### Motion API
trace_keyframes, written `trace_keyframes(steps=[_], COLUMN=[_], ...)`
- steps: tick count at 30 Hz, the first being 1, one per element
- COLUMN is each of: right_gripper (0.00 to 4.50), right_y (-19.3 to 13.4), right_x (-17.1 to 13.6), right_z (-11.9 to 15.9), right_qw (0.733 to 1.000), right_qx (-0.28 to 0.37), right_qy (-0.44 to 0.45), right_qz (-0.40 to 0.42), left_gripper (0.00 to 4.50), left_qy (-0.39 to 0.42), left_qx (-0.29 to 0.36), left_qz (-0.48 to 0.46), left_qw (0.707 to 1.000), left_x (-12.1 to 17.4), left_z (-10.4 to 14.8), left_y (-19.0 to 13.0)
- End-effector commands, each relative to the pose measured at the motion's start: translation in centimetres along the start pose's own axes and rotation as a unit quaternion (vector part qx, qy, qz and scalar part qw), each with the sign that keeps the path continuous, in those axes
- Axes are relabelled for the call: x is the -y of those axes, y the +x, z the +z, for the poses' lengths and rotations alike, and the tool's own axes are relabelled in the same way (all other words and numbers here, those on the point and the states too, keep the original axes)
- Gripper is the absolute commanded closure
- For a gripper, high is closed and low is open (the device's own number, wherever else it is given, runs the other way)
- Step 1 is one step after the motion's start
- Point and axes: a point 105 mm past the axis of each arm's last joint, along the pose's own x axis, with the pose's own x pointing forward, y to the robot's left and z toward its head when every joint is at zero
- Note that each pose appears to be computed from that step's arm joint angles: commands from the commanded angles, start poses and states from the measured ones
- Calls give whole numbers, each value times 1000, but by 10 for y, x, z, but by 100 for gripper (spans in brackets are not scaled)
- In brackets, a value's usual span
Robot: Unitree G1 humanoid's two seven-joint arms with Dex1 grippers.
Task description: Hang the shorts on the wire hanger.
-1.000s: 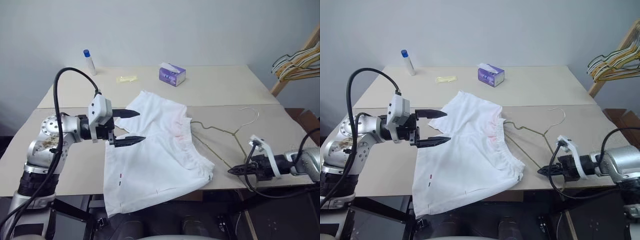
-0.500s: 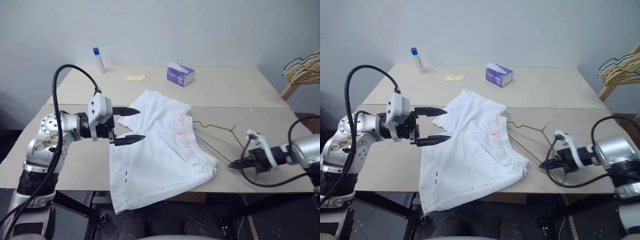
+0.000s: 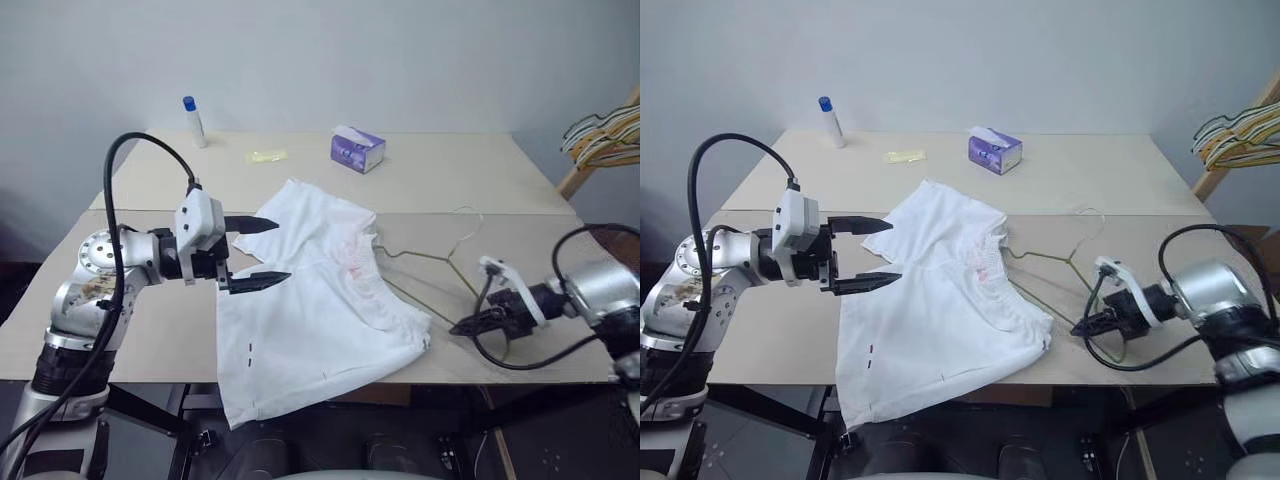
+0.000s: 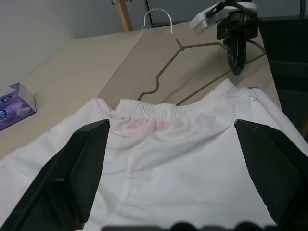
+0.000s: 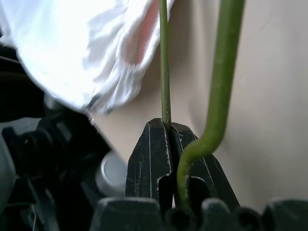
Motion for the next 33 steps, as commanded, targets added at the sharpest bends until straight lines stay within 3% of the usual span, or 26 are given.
trace_keyframes(steps=[1,12,17,25,31,33], right_gripper=[450,450,450,450,450,450], right_y=[-12,-9,-1,12,17,7], right_x=[1,-7,4,0,4,4], right_z=[19,12,31,49,66,81], right_qw=[999,998,999,998,998,995], right_qx=[28,-25,7,0,32,80], right_qy=[-21,-53,-34,-60,-56,-55], right_qz=[-13,15,-11,11,-13,-29], left_gripper=[2,2,2,2,2,2], left_qy=[27,27,27,34,33,35], left_qx=[6,5,6,8,10,12], left_qz=[9,8,4,13,15,17], left_qw=[1000,1000,1000,999,999,999], left_x=[0,3,5,3,4,4], left_z=[9,6,6,7,6,8], left_y=[-5,-2,0,-2,1,1])
